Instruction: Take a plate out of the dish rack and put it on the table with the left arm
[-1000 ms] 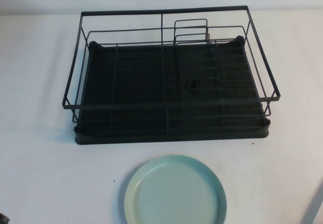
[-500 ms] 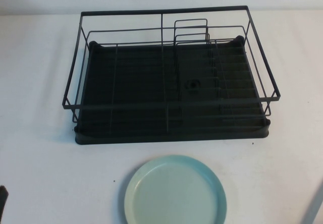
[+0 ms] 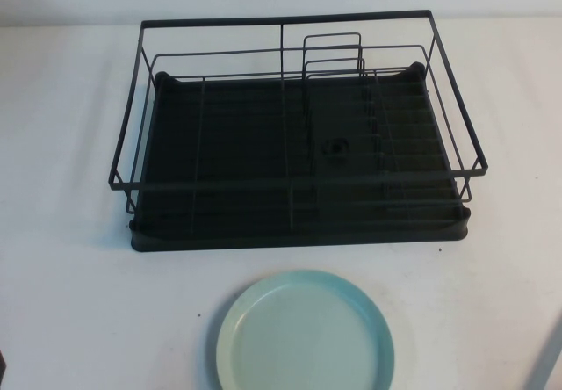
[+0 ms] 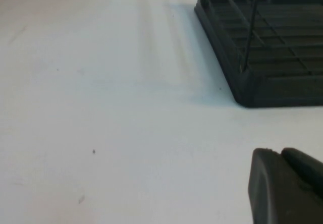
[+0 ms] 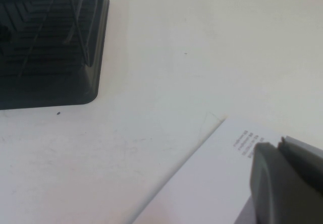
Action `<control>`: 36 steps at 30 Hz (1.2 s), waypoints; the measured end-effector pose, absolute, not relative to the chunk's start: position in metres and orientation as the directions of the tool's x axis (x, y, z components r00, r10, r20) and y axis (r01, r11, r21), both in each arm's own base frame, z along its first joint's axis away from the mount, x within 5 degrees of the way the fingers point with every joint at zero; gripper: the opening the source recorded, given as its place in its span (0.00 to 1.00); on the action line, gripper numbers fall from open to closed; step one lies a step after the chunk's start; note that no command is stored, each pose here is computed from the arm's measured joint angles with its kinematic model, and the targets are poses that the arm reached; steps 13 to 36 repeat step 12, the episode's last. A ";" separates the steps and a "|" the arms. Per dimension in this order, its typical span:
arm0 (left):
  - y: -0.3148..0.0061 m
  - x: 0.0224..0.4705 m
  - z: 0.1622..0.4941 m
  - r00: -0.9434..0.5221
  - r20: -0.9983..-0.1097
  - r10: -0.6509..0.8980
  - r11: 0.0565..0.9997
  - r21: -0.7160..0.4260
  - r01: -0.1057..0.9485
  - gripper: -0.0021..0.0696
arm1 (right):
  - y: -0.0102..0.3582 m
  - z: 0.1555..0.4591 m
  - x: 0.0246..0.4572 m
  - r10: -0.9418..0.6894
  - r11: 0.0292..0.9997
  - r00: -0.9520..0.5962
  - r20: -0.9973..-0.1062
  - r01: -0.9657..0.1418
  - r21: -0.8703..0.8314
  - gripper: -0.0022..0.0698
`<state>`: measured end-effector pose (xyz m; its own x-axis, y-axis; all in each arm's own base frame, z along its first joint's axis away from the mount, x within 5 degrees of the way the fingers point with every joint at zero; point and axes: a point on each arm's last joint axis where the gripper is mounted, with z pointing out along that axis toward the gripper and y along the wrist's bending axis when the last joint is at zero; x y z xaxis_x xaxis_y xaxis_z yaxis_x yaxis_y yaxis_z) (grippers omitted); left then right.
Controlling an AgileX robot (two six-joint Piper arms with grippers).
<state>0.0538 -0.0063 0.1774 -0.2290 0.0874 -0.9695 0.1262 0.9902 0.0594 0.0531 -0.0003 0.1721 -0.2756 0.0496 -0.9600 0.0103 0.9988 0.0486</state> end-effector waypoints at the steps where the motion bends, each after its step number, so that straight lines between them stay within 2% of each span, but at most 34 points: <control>1: -0.006 0.053 0.176 -0.243 -0.966 0.089 0.990 0.059 0.127 0.02 | 0.000 0.172 0.053 0.050 0.999 -0.276 -0.960 0.010 0.049 0.00; 36: -0.006 0.053 0.174 -0.260 -0.961 0.094 0.990 0.063 0.129 0.02 | 0.000 0.172 0.053 0.050 0.999 -0.276 -0.960 0.010 0.049 0.00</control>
